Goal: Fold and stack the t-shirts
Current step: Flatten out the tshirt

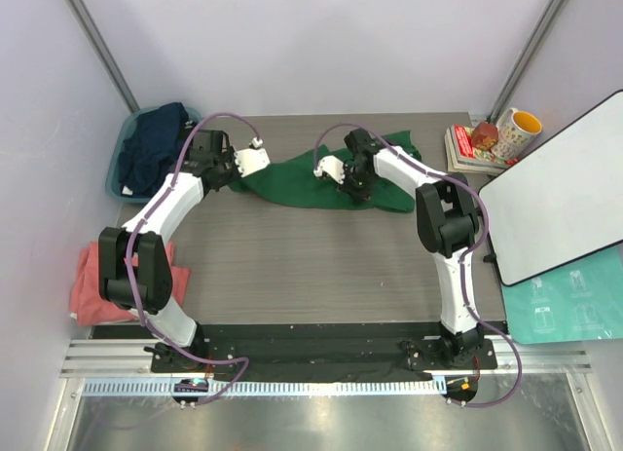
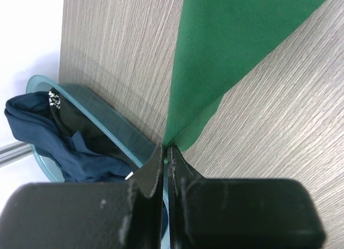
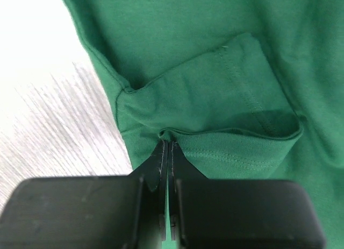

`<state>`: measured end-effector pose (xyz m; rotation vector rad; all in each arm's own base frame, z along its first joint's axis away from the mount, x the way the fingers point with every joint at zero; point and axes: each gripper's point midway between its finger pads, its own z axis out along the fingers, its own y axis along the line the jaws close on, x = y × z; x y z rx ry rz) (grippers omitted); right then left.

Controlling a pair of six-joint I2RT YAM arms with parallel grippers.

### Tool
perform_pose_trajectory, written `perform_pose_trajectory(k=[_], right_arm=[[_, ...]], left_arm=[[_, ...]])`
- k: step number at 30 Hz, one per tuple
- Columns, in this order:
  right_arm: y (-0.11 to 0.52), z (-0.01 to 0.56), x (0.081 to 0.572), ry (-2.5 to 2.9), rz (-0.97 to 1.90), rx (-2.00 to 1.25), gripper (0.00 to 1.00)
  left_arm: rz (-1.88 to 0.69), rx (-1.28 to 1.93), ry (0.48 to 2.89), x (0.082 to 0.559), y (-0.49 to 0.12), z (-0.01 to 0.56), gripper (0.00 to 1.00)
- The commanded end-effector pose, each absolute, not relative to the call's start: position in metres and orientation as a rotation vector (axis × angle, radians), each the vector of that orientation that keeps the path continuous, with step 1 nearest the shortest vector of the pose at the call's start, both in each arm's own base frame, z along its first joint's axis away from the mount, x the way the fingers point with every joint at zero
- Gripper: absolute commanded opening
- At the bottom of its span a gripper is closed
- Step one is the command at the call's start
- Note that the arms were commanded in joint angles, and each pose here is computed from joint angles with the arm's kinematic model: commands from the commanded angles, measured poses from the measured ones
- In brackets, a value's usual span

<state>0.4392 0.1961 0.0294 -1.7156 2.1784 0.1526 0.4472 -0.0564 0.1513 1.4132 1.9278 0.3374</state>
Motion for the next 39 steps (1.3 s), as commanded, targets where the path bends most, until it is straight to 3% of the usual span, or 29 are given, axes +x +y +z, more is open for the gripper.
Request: perform_pose_trajectory(k=[1,10,20,25,30,33,35,39], right_arm=[[0.187,0.107,0.484,2.056,-0.075,-1.580,0.01],[0.114,0.256,0.568,1.848,-0.607,-1.164,0.01],[-0.005,0.429,0.618,1.454,-1.077,-0.561,0.01],[-0.035,0.509,0.601,1.235,-1.159,-0.371,0.01],[-0.038,0.568,0.561,1.105,-1.109,-0.311,0.01],[-0.034,0.584,0.535,1.124,-0.988,-0.288,0.01],[-0.025,0.561,0.530,1.204,-0.896,-0.347,0.02],[-0.016,0.565,0.462,1.235,-0.802,-0.425,0.01]], left_arm=[[0.341,1.355,1.872,0.462,-0.064,0.172,0.00],[0.479,1.161,1.834,0.494,-0.053,0.201,0.00],[0.762,0.821,1.610,0.573,-0.037,0.323,0.00],[0.873,0.738,1.333,0.588,-0.040,0.420,0.00],[0.892,0.737,1.057,0.572,-0.061,0.491,0.00],[0.819,0.789,0.973,0.542,-0.079,0.512,0.00],[0.725,0.881,0.981,0.528,-0.096,0.492,0.00],[0.585,1.073,0.963,0.453,-0.114,0.484,0.00]])
